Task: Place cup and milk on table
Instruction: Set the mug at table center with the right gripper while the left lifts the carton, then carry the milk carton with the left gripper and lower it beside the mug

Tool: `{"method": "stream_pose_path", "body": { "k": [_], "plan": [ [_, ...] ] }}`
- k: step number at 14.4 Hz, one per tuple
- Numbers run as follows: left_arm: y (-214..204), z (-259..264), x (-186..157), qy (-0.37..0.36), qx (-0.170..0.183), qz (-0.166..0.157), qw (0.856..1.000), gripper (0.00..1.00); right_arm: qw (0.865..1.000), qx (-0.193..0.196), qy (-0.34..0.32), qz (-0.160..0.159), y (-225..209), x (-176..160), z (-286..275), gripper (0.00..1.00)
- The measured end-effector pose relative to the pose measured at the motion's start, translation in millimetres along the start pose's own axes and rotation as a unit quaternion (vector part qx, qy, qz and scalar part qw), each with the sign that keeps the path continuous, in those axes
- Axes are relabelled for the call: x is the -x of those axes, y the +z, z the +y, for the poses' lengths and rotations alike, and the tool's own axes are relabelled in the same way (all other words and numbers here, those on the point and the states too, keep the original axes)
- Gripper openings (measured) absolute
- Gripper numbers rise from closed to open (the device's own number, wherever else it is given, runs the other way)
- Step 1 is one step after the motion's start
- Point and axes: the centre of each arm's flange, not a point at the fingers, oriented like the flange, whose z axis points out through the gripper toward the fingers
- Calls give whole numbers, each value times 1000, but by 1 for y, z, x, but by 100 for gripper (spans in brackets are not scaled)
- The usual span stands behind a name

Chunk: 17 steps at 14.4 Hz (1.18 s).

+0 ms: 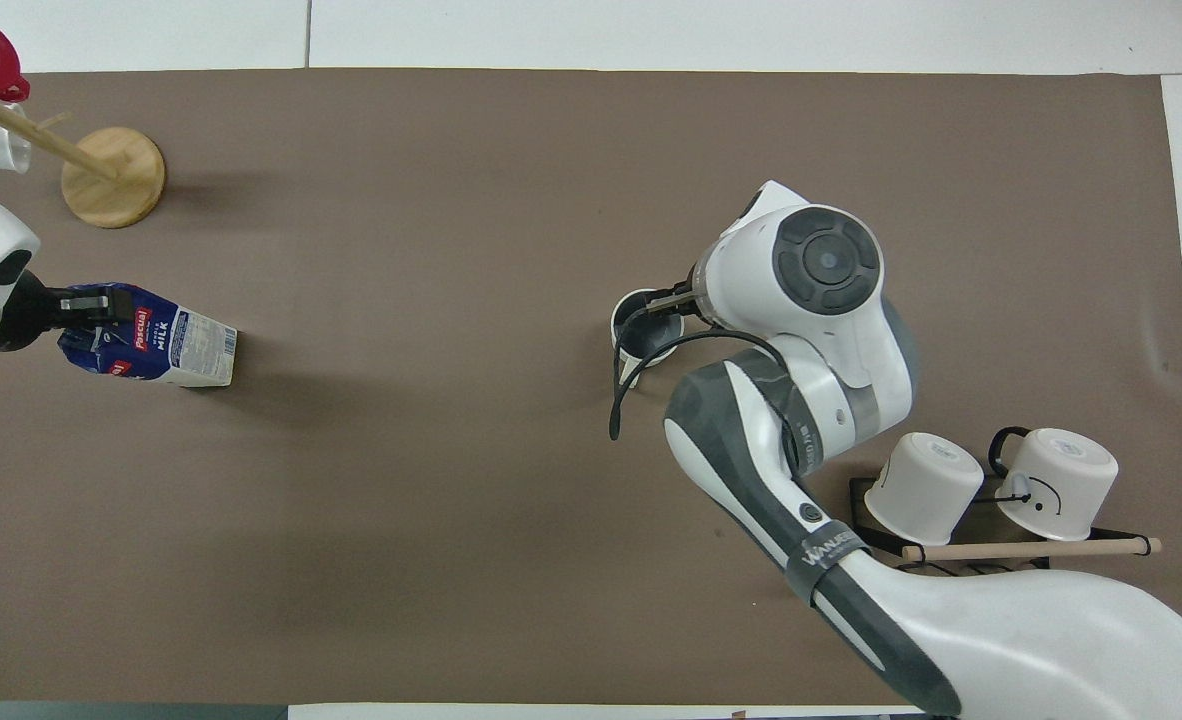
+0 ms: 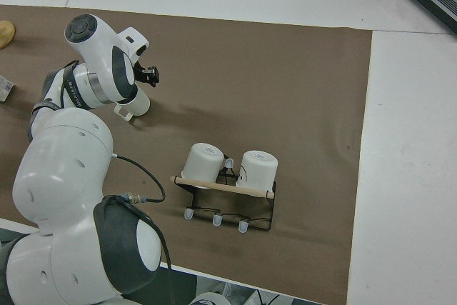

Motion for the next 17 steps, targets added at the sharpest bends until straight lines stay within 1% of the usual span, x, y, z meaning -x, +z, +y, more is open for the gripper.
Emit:
{"method": "stream_pose_path", "body": {
  "k": [1, 2, 3, 5, 6, 8, 10, 13, 15, 17],
  "plan": [
    [-12, 1, -3, 1, 0, 1, 1000, 43, 1000, 4, 16, 4, -24, -6, 21, 86],
    [-28, 5, -7, 6, -2, 3, 1000, 43, 1000, 12, 27, 1, -51, -11, 40, 96],
    [-44, 11, -11, 12, -8, 8, 1000, 42, 999, 26, 35, -6, -76, -14, 58, 100],
    [-66, 42, -20, 6, -37, 27, 999, 42, 997, 59, 52, -21, -124, -14, 95, 100],
    [-71, 64, -22, -5, -43, 35, 998, 42, 995, 69, 66, -25, -144, -11, 113, 100],
    [-71, 113, -23, -22, -37, 42, 998, 42, 991, 80, 101, -38, -179, 2, 153, 100],
    [-65, 161, -19, -32, -28, 41, 998, 42, 986, 86, 130, -60, -202, 20, 185, 100],
    [-54, 232, -7, -49, -16, 37, 998, 42, 984, 89, 136, -72, -231, 37, 213, 100],
    [-50, 274, 0, -60, -9, 36, 997, 42, 982, 89, 141, -86, -256, 44, 234, 100],
    [-45, 305, 5, -64, -4, 35, 997, 42, 981, 76, 153, -92, -273, 45, 246, 100]
  ]
}}
